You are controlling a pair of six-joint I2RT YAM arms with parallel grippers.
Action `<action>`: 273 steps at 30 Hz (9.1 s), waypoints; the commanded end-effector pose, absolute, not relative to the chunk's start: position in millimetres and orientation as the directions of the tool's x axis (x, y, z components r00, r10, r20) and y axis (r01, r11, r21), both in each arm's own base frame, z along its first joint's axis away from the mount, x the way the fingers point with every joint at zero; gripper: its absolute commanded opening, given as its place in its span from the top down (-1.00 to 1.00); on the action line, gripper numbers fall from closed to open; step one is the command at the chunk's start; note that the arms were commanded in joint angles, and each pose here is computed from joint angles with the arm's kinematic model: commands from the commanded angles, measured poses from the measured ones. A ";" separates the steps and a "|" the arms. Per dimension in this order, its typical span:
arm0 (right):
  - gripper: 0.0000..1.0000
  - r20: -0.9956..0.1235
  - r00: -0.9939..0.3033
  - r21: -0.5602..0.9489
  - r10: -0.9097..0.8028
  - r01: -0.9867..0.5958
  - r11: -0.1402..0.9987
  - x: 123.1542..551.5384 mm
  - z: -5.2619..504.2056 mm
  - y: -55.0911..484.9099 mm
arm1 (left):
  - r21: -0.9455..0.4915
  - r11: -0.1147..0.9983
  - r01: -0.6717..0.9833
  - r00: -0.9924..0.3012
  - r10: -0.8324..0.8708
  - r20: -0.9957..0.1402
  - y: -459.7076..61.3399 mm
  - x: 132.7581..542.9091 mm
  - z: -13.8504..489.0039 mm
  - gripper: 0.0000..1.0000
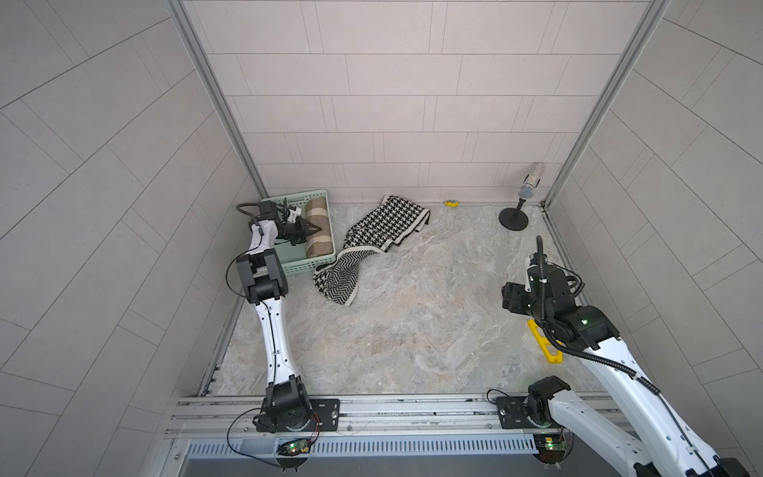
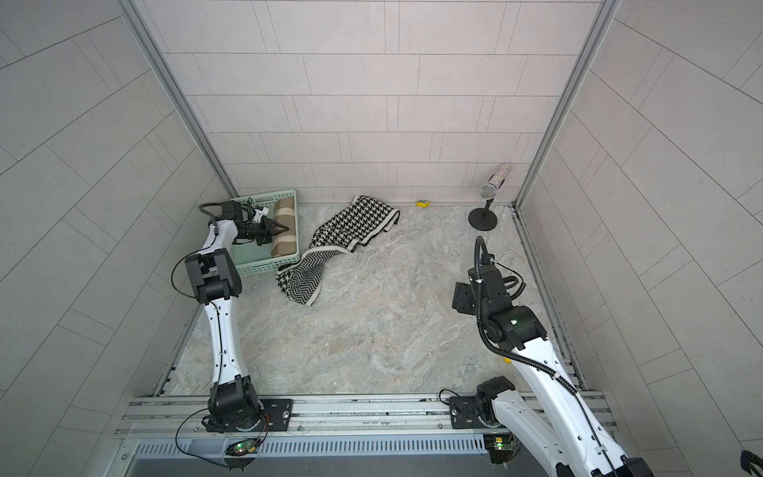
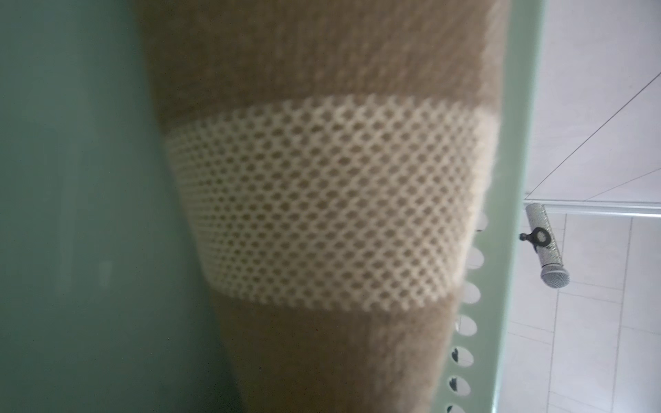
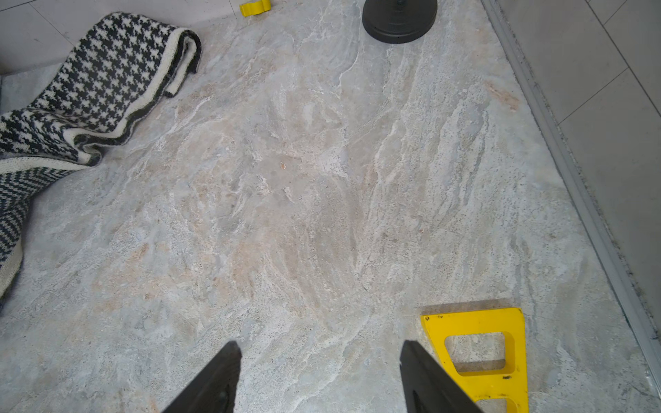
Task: Roll up the scarf and place it into the basket
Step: Place the scarf in the basket, then flatten out the scarf at the center of the board.
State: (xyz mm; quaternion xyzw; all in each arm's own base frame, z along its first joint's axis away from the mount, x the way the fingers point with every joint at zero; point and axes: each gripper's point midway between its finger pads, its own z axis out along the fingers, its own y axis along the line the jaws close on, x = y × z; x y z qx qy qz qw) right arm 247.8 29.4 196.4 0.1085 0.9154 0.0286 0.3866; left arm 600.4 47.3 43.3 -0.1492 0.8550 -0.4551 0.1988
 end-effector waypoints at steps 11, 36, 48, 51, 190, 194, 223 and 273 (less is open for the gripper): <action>-0.61 -0.701 -0.678 0.160 0.221 0.153 0.975 266.1 200.4 39.1 | -0.755 0.640 -0.147 -0.757 -0.563 -0.330 87.1 611.2 137.9 -1.00; -1.00 -0.743 -0.601 0.174 0.295 0.253 0.952 263.4 209.2 6.8 | -0.045 0.981 0.189 -0.841 0.138 -0.524 -139.0 500.0 127.8 -0.99; -0.99 -0.713 -0.625 0.204 0.319 0.251 0.946 251.2 198.5 10.3 | 0.102 0.934 0.343 -0.852 0.355 -0.384 -191.9 552.5 55.2 -0.96; -1.00 -0.706 -0.632 0.190 0.320 0.266 0.945 247.7 195.2 7.3 | 0.029 0.934 0.355 -0.881 0.345 -0.324 -200.7 541.8 29.5 -0.83; -0.33 -0.652 -0.725 0.374 0.222 -0.053 0.926 312.1 24.5 133.6 | -0.070 0.950 0.303 -0.140 -0.029 -0.990 -160.8 362.7 505.6 1.00; -0.35 -0.660 -0.723 0.374 0.204 -0.081 0.924 313.7 21.8 140.6 | -0.057 0.938 0.341 -0.068 -0.036 -0.997 -168.1 365.0 544.3 1.00; -0.13 -0.753 -0.646 0.289 0.126 -0.152 0.945 352.5 5.2 184.4 | 0.038 0.965 0.259 0.049 0.026 -0.998 -150.2 367.3 590.3 1.00; -0.20 -0.233 -0.972 -0.558 -0.014 0.122 0.821 435.0 115.8 -56.7 | -0.071 0.921 -0.382 -0.858 -0.382 -0.343 -17.8 410.2 86.7 0.92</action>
